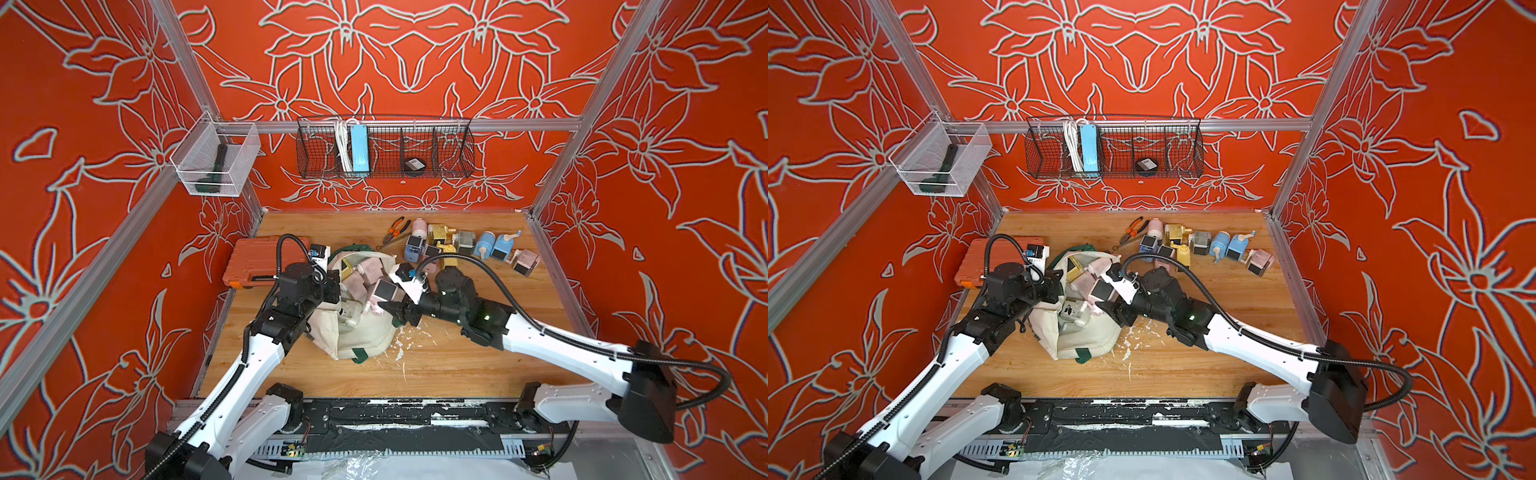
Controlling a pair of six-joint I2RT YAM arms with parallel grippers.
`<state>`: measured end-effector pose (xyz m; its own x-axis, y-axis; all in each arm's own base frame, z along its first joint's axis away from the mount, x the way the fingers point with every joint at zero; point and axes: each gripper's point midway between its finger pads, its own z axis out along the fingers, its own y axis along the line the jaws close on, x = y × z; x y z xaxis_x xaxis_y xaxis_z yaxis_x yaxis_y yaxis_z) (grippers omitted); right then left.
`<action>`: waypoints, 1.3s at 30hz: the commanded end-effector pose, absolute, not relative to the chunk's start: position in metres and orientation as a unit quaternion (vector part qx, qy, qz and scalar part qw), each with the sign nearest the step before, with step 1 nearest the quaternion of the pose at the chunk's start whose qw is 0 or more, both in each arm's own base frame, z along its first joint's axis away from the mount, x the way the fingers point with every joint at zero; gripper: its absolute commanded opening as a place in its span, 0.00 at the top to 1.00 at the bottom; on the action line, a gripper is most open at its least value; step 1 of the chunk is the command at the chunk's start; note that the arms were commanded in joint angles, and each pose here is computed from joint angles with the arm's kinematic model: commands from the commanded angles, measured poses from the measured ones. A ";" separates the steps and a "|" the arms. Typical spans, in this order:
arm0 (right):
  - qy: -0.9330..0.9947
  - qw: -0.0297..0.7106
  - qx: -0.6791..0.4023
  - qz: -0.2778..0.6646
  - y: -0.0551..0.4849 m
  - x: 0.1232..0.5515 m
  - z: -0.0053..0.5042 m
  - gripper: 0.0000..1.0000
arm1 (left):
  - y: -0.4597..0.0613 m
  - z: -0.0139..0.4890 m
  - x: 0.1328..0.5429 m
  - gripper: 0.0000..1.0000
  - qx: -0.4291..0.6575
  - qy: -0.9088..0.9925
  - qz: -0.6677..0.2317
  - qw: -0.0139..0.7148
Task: Take out the pencil sharpeners from the tote bags
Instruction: Pick up the pencil sharpener from the canvas bag, then place the pencil sharpener at the center of the board.
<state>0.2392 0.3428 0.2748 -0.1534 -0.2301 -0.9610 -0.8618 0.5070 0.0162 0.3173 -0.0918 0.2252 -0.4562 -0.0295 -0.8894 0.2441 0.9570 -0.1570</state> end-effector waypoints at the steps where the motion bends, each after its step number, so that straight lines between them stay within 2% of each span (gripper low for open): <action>1: 0.707 0.547 -0.346 0.285 0.319 0.259 0.289 0.67 | -0.096 0.220 0.312 1.00 0.067 0.847 -0.143 0.508; 7: 0.743 0.569 -0.250 0.249 0.266 0.303 0.303 0.69 | -0.096 0.220 0.312 1.00 0.067 0.847 -0.144 0.508; 15: 0.789 0.586 -0.135 0.125 0.188 0.351 0.294 0.69 | -0.097 0.220 0.312 1.00 0.068 0.846 -0.146 0.508; 22: 0.849 0.527 -0.023 -0.028 0.103 0.384 0.251 0.69 | -0.097 0.221 0.312 1.00 0.069 0.846 -0.147 0.508; 26: 0.869 0.492 0.024 -0.041 0.070 0.395 0.218 0.69 | -0.098 0.221 0.312 1.00 0.069 0.845 -0.148 0.508; 34: 0.891 0.449 -0.010 -0.065 0.048 0.417 0.174 0.71 | -0.098 0.220 0.312 1.00 0.069 0.846 -0.150 0.507; 39: 0.901 0.425 -0.076 -0.030 0.060 0.428 0.148 0.72 | -0.100 0.221 0.311 1.00 0.073 0.845 -0.152 0.508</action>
<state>0.4172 0.0457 0.1475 -0.6560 -0.0892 -0.7494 0.0053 0.9924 -0.1228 0.3164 -0.0947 0.2255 -0.4576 -0.0288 -0.8887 0.2591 0.9518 -0.1642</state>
